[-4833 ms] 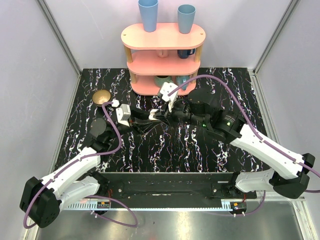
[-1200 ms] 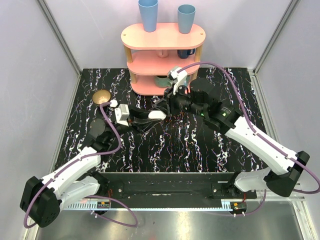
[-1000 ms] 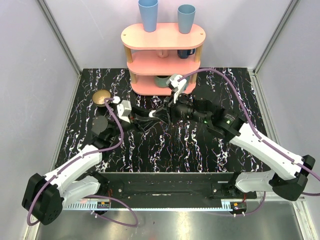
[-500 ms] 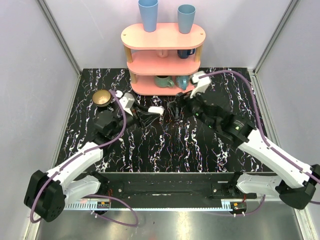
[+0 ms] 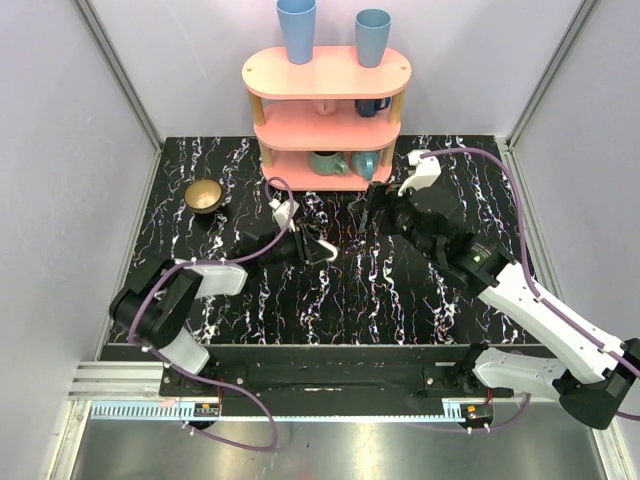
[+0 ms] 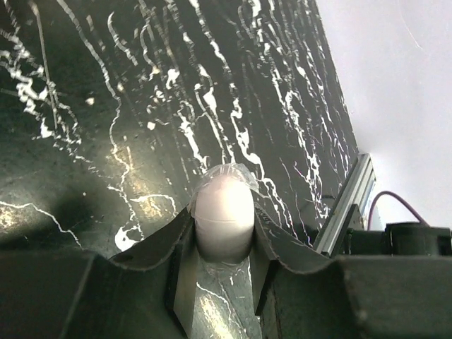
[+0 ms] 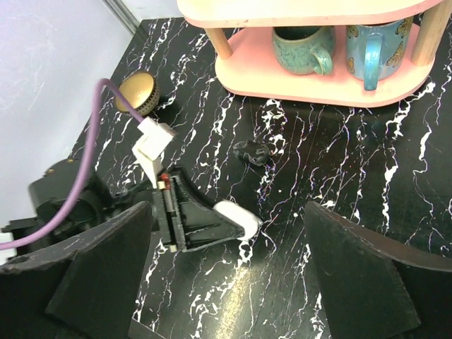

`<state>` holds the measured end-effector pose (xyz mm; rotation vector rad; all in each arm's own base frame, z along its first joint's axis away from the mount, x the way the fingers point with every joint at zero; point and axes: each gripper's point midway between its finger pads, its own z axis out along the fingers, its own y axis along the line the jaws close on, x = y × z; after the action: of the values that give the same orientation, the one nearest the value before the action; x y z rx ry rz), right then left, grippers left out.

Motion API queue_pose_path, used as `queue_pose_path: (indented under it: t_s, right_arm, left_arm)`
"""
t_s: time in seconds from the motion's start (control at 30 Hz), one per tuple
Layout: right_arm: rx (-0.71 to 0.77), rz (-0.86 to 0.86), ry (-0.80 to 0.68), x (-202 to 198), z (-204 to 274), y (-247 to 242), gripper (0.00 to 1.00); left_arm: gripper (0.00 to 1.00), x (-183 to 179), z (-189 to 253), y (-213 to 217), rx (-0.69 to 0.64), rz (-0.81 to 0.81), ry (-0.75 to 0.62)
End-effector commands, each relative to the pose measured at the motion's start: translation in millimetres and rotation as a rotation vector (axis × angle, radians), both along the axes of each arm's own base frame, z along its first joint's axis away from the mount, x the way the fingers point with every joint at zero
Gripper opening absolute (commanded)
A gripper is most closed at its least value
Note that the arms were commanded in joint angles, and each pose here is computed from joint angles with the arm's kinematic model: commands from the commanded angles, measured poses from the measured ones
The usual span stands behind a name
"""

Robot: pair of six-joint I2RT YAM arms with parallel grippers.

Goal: Insert the wireless bluetooth earbuds into the charging case
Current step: Place the charging case with the earbuds at the center of the board.

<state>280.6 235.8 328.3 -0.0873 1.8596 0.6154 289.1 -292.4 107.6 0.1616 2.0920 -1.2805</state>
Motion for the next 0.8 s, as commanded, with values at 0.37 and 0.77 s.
queue_pose_path:
  t_s: [0.37, 0.77]
  right_arm:
    - [0.07, -0.02, -0.019, -4.6, 9.4, -10.0, 0.97]
    - [0.074, -0.009, -0.018, -8.0, 8.3, -11.1, 0.98]
  left_arm:
    - [0.17, 42.2, -40.0, -25.3, -0.098, 0.161, 0.154]
    - [0.53, 36.1, -69.9, -13.2, -0.025, 0.215, 0.237]
